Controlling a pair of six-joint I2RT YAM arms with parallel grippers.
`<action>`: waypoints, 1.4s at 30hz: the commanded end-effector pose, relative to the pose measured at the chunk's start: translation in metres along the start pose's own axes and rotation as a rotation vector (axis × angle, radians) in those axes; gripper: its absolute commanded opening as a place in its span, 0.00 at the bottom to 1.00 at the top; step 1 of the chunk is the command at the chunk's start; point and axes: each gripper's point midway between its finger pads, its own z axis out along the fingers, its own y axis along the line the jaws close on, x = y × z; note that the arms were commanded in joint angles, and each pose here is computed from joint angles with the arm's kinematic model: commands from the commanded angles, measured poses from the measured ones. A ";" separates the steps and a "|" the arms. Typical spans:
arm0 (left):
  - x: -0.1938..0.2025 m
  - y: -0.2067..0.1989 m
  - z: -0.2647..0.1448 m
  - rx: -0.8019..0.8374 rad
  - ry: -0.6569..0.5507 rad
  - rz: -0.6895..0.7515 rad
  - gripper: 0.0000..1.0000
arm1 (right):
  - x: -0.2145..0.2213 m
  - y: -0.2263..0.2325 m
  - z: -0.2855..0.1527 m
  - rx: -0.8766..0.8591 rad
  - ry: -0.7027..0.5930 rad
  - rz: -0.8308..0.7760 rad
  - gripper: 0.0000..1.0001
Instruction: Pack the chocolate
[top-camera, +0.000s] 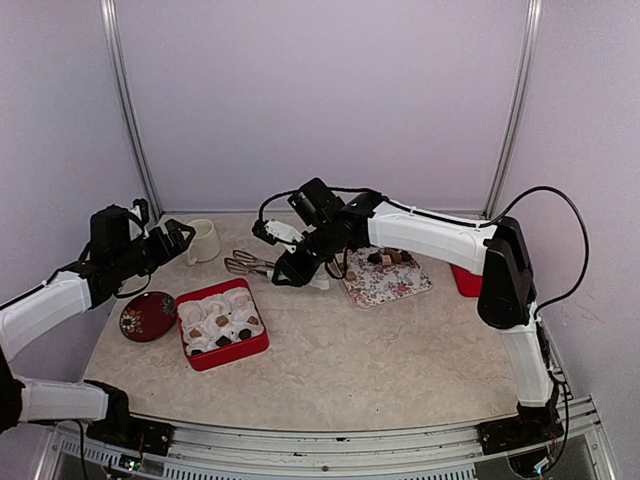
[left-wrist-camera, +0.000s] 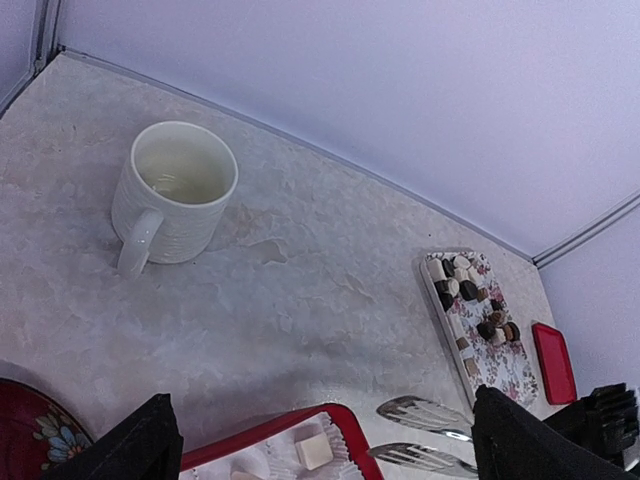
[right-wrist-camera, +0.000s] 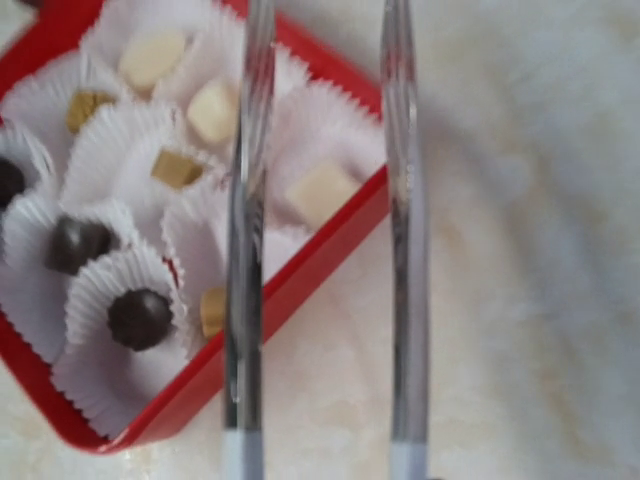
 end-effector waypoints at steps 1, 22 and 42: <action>-0.009 -0.007 -0.006 0.023 -0.027 0.013 0.99 | -0.044 -0.026 -0.072 0.066 -0.201 0.040 0.37; -0.018 -0.016 -0.009 0.028 -0.040 0.019 0.99 | 0.140 -0.095 -0.170 0.317 -0.201 0.423 0.37; -0.013 -0.025 0.000 0.030 -0.026 0.015 0.99 | 0.242 -0.089 -0.141 0.358 -0.151 0.585 0.41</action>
